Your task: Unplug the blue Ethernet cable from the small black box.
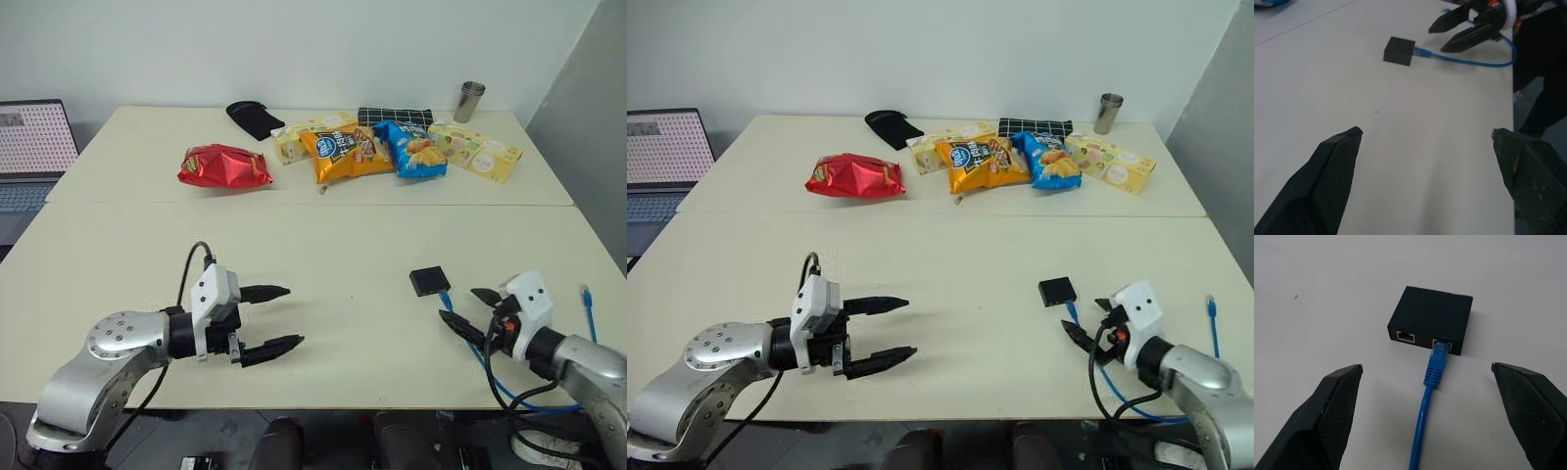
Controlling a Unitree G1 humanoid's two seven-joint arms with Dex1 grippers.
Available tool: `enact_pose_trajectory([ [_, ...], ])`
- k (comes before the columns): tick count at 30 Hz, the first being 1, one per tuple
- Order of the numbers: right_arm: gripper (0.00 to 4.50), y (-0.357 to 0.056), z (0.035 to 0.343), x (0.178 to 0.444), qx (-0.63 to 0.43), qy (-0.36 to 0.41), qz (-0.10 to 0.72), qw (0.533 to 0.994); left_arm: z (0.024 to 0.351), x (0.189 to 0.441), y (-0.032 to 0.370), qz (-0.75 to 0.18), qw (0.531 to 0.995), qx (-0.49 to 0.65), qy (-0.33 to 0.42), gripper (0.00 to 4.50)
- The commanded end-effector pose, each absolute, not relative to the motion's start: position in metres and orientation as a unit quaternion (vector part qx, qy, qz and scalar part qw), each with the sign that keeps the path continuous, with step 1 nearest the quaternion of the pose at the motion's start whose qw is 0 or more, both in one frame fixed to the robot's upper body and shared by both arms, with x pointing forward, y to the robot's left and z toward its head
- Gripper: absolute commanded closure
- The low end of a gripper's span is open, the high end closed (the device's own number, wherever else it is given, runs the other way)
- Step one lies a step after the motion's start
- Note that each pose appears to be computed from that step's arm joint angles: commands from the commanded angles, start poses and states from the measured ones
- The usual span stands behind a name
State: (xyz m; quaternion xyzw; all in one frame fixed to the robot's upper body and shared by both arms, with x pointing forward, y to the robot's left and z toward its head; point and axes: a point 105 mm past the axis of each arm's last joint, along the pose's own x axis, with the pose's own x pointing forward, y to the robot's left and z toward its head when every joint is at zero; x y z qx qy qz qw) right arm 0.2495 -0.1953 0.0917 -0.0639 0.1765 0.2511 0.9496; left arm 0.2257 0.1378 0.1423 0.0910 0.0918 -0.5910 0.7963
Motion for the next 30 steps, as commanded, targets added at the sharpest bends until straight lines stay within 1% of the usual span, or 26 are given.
enact_pose_trajectory([
  [1,0.03,-0.182,0.092,0.251,-0.072,0.163,0.238,0.955,0.150,0.223,0.133,-0.623,0.771,0.106,0.079,0.00],
  [6,0.03,-0.188,0.089,0.263,-0.083,0.153,0.181,0.968,0.146,0.223,0.134,-0.630,0.763,0.122,0.077,0.00],
  [9,0.03,-0.189,0.088,0.266,-0.091,0.155,0.172,0.968,0.144,0.223,0.133,-0.632,0.761,0.125,0.075,0.00],
  [11,0.40,-0.189,0.086,0.267,-0.093,0.160,0.169,0.968,0.143,0.223,0.132,-0.633,0.760,0.128,0.072,0.00],
  [12,0.46,-0.189,0.086,0.268,-0.091,0.162,0.168,0.968,0.143,0.224,0.132,-0.633,0.760,0.129,0.071,0.00],
  [15,1.22,-0.189,0.085,0.269,-0.085,0.168,0.169,0.967,0.144,0.226,0.132,-0.633,0.760,0.131,0.069,0.00],
  [19,2.03,-0.189,0.084,0.271,-0.085,0.175,0.168,0.966,0.146,0.230,0.130,-0.630,0.762,0.133,0.065,0.00],
  [20,2.17,-0.189,0.083,0.270,-0.084,0.176,0.167,0.966,0.147,0.231,0.129,-0.629,0.763,0.132,0.064,0.00],
  [23,2.99,-0.190,0.086,0.271,-0.075,0.174,0.167,0.968,0.149,0.234,0.128,-0.621,0.770,0.135,0.058,0.00],
  [24,3.17,-0.191,0.087,0.271,-0.077,0.174,0.169,0.967,0.149,0.235,0.128,-0.620,0.771,0.135,0.059,0.00],
  [29,4.38,-0.195,0.096,0.273,-0.106,0.168,0.190,0.961,0.150,0.236,0.127,-0.614,0.775,0.137,0.062,0.00],
  [30,4.39,-0.194,0.099,0.274,-0.113,0.165,0.196,0.960,0.150,0.237,0.127,-0.611,0.777,0.137,0.063,0.00],
])
